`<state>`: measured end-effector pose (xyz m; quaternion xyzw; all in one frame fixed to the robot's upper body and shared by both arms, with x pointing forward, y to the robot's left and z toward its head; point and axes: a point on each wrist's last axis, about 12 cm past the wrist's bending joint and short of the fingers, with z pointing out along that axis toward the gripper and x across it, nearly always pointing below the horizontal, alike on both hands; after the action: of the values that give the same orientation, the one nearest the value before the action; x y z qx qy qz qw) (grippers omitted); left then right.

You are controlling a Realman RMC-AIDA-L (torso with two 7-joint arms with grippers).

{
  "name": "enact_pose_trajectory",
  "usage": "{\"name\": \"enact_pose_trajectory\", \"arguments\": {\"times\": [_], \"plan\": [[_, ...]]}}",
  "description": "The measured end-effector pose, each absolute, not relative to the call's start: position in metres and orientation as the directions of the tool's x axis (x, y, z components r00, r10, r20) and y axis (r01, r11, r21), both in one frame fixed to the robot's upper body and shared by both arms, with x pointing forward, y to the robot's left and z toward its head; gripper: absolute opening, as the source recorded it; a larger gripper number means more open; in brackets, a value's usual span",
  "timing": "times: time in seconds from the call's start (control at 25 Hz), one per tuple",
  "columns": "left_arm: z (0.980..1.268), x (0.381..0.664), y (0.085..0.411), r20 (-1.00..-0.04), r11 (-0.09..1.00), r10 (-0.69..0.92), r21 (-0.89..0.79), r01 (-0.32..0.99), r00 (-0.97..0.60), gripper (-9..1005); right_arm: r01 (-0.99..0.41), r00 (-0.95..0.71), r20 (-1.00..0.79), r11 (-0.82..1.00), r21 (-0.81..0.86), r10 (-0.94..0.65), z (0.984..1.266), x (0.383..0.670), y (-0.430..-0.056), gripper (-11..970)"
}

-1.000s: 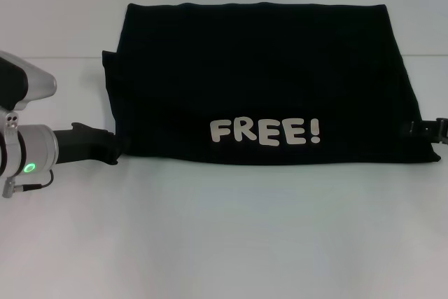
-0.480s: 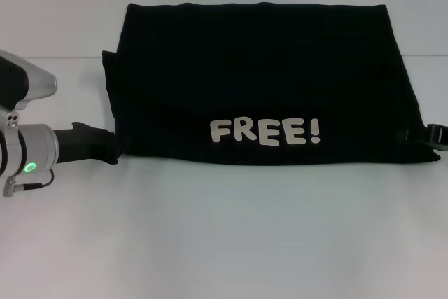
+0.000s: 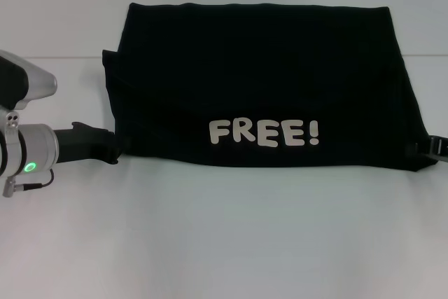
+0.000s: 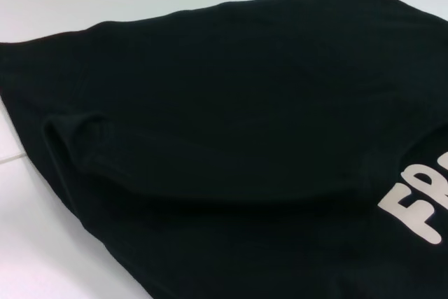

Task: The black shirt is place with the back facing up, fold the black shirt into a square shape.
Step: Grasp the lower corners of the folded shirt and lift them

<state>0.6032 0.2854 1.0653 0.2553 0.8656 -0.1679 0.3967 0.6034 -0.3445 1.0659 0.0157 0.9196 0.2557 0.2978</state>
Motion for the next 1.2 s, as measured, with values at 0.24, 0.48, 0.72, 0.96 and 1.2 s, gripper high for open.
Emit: {"name": "enact_pose_trajectory", "arguments": {"times": [0.24,0.48,0.72,0.96,1.2], "plan": [[1.066,0.603,0.285,-0.774,0.814,0.305,-0.091,0.573,-0.555,30,-0.128,-0.818,-0.54,0.854,0.505,0.197,1.063,0.593,-0.35,75],[1.067,0.601,0.289,-0.774,0.819,0.29,-0.103,0.564,-0.562,32,-0.156,-0.791,-0.564,0.812,0.563,0.239,1.066,0.577,-0.363,34],[1.073,0.588,0.301,-0.769,0.809,0.258,-0.159,0.566,-0.585,35,-0.157,-0.789,-0.564,0.806,0.57,0.245,1.066,0.563,-0.375,34],[1.084,0.562,0.307,-0.758,0.726,0.251,-0.263,0.635,-0.602,38,-0.194,-0.798,-0.564,0.796,0.573,0.211,1.066,0.55,-0.383,34],[1.086,0.532,0.309,-0.744,0.632,0.214,-0.388,0.67,-0.633,40,-0.249,-0.812,-0.559,0.767,0.592,0.169,1.072,0.524,-0.397,35]]}}
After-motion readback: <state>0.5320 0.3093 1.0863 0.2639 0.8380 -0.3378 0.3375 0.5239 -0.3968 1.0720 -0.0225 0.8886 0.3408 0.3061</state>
